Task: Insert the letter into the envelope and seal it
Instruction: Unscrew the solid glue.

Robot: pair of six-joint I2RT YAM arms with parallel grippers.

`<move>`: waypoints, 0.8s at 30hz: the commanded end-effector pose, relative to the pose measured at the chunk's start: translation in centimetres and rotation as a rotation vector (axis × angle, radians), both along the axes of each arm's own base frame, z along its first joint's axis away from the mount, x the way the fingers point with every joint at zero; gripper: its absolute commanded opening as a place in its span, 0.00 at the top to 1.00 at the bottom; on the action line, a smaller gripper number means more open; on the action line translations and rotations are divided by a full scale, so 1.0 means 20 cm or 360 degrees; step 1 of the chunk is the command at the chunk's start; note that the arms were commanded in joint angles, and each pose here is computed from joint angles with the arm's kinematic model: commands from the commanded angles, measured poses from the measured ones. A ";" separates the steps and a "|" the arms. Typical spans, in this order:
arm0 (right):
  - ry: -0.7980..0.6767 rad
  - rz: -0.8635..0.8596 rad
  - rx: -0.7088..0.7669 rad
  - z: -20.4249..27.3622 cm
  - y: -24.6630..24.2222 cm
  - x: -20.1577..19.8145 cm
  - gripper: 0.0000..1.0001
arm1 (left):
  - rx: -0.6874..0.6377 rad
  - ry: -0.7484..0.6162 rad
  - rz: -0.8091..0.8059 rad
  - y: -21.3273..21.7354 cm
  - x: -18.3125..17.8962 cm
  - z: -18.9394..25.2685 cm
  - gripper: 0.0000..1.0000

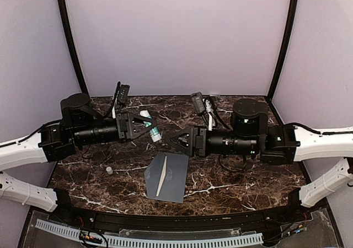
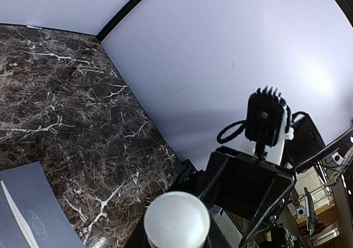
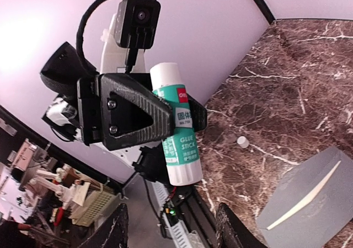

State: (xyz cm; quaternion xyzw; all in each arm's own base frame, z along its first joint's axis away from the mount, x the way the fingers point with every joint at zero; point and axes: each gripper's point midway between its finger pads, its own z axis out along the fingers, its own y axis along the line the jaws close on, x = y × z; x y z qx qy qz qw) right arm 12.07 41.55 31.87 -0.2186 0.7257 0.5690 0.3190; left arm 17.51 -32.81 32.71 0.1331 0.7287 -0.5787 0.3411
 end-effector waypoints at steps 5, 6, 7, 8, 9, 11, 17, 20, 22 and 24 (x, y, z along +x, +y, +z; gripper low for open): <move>-0.0278 -0.0265 -0.0591 -0.21 0.06 0.09 0.49 | 0.0206 0.0262 0.0101 -0.03 0.07 -0.18 1.00; -0.0286 -0.0268 -0.0605 -0.22 0.08 0.09 0.49 | 0.0202 0.0265 0.0089 -0.04 0.06 -0.18 1.00; -0.0296 -0.0265 -0.0615 -0.23 0.10 0.09 0.49 | 0.0205 0.0275 0.0082 -0.05 0.06 -0.19 1.00; -0.0304 -0.0267 -0.0626 -0.23 0.12 0.09 0.49 | 0.0205 0.0281 0.0071 -0.06 0.07 -0.20 1.00; -0.0312 -0.0272 -0.0657 -0.26 0.14 0.08 0.50 | 0.0201 0.0284 0.0066 -0.06 0.06 -0.20 1.00; -0.0317 -0.0297 -0.0715 -0.28 0.16 0.10 0.50 | 0.0192 0.0287 0.0053 -0.07 0.06 -0.19 1.00; -0.0327 -0.0370 -0.0807 -0.32 0.17 0.13 0.51 | 0.0182 0.0282 0.0045 -0.07 0.06 -0.19 1.00; -0.0327 -0.0380 -0.0766 -0.30 0.17 0.13 0.51 | 0.0182 0.0284 0.0038 -0.07 0.05 -0.19 1.00; -0.0335 -0.0383 -0.0724 -0.28 0.17 0.13 0.54 | 0.0179 0.0284 0.0031 -0.07 0.05 -0.19 1.00; -0.0348 -0.0356 -0.0674 -0.25 0.18 0.12 0.58 | 0.0169 0.0278 0.0026 -0.07 0.04 -0.18 1.00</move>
